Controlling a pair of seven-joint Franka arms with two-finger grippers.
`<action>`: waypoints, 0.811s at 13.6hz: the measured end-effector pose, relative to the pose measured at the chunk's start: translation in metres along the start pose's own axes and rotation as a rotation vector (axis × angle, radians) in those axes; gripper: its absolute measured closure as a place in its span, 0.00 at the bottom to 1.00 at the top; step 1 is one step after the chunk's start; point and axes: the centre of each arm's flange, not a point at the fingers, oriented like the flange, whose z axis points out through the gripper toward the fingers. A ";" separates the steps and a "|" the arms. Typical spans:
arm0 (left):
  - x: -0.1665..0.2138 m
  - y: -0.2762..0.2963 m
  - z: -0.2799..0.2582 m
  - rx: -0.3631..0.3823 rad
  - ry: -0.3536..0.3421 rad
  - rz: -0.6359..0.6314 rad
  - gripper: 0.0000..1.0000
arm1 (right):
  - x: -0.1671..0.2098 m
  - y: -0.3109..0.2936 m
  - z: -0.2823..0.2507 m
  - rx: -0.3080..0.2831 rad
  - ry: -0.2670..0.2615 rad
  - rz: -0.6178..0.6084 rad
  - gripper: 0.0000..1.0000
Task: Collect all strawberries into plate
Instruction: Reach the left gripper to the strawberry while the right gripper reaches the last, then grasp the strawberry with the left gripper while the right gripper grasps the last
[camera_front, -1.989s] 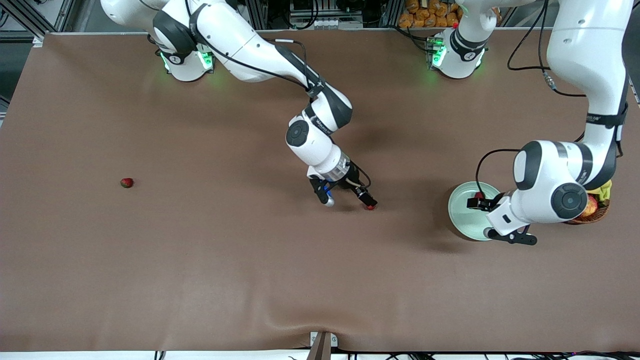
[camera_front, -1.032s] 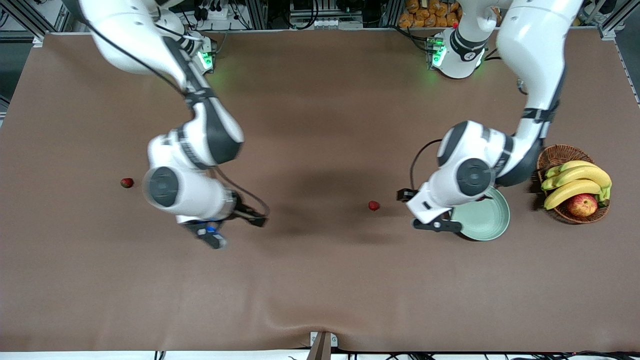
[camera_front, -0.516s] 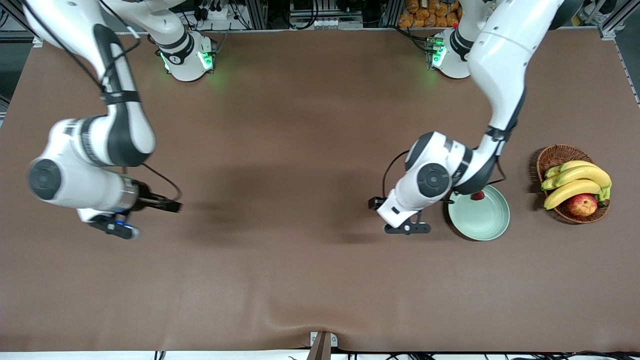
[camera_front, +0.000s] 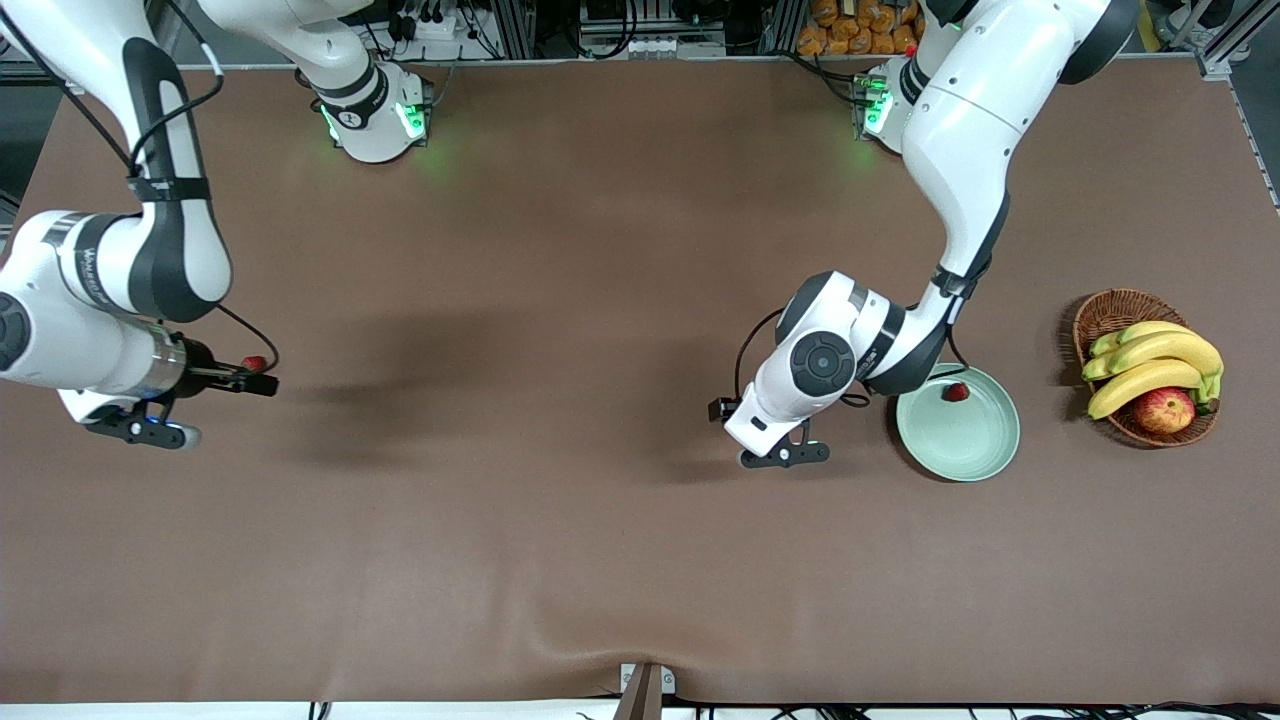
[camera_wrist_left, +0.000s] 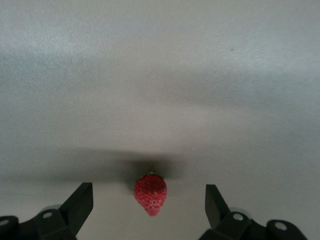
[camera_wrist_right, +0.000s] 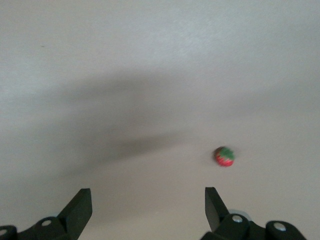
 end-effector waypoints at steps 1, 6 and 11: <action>-0.001 0.000 0.006 0.003 -0.008 0.000 0.04 | -0.001 0.018 0.009 0.004 0.018 -0.021 0.00; -0.005 0.003 0.022 0.013 -0.029 0.006 0.16 | -0.023 0.084 0.075 -0.003 0.081 -0.087 0.00; -0.006 0.003 0.024 0.016 -0.030 0.002 0.32 | -0.041 0.103 0.120 -0.018 0.082 -0.088 0.07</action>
